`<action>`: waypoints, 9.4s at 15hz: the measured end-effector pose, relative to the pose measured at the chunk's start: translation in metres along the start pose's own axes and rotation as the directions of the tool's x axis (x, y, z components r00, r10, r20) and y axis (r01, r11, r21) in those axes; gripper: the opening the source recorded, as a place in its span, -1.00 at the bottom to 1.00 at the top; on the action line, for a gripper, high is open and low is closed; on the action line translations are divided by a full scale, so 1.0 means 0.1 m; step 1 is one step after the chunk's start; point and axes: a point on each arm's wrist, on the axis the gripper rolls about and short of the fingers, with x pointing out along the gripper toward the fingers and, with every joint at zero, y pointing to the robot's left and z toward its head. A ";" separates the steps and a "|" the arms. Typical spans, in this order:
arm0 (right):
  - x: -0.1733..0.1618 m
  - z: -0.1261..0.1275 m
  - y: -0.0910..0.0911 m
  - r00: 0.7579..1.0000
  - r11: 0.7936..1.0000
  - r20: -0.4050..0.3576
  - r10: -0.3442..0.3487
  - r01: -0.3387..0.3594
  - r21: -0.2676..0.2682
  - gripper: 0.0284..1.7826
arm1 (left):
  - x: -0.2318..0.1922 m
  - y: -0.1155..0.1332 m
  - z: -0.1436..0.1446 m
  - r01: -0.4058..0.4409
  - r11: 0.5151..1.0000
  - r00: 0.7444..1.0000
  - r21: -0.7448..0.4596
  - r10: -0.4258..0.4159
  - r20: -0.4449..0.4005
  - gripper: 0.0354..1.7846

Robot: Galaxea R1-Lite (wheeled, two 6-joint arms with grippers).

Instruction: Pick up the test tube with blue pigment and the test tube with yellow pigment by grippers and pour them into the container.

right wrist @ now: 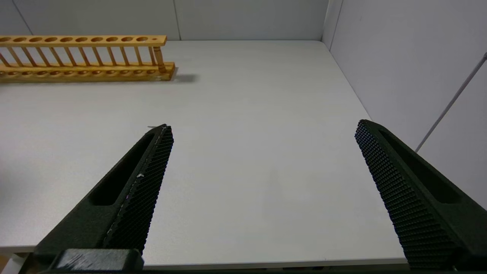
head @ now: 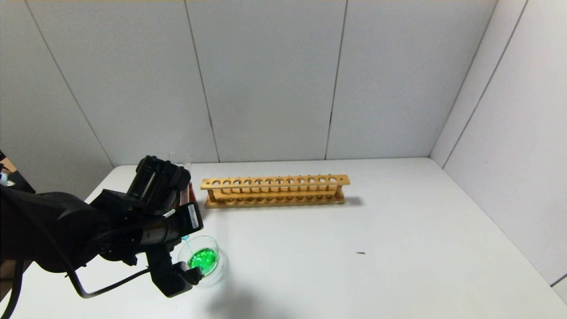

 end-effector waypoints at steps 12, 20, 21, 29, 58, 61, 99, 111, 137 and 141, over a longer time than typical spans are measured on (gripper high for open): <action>0.00 0.00 0.00 1.000 1.000 0.000 0.000 0.000 0.000 0.96 | 0.00 0.03 0.00 0.022 0.998 0.999 0.056 -0.019 -0.045 -0.69; 0.00 0.00 0.00 1.000 1.000 0.000 0.000 0.000 0.000 0.96 | -0.04 0.07 0.04 0.019 0.998 0.998 0.065 -0.015 -0.061 -0.69; 0.00 0.00 0.00 1.000 1.000 0.000 0.000 0.000 0.000 0.96 | -0.05 0.07 0.04 0.013 0.998 0.998 0.057 -0.009 -0.061 -0.69; 0.00 0.00 0.00 1.000 1.000 0.000 0.000 0.000 0.000 0.96 | -0.75 0.19 -0.45 -0.342 0.872 0.928 -0.349 0.255 -0.271 -0.69; 0.00 0.00 0.00 1.000 1.000 0.000 0.000 0.000 0.000 0.96 | -0.60 -0.40 -1.25 0.026 -0.633 0.860 -0.773 0.408 -0.305 -0.69; 0.00 0.00 0.00 1.000 1.000 0.000 0.000 0.000 0.000 0.96 | -0.36 -0.46 -1.27 0.057 -0.643 0.868 -0.764 0.410 -0.280 -0.69; 0.00 0.00 0.00 1.000 1.000 0.000 0.000 0.000 0.000 0.96 | 0.46 -0.71 -1.09 0.117 -0.657 0.872 -0.744 0.427 -0.240 0.96; 0.00 0.00 0.00 1.000 1.000 0.000 0.000 0.000 0.000 0.96 | 0.26 -0.64 -1.29 0.073 -0.654 0.832 -0.753 0.457 -0.316 0.96; 0.00 0.00 0.00 1.000 1.000 0.000 0.000 0.000 0.000 0.96 | -2.46 -1.53 0.83 0.032 -0.820 0.431 -0.571 0.527 -0.733 0.96; 0.00 0.00 0.00 1.000 1.000 0.000 0.000 0.000 0.000 0.96 | -2.30 -1.63 1.05 0.062 -0.817 0.467 -0.573 0.531 -0.707 0.96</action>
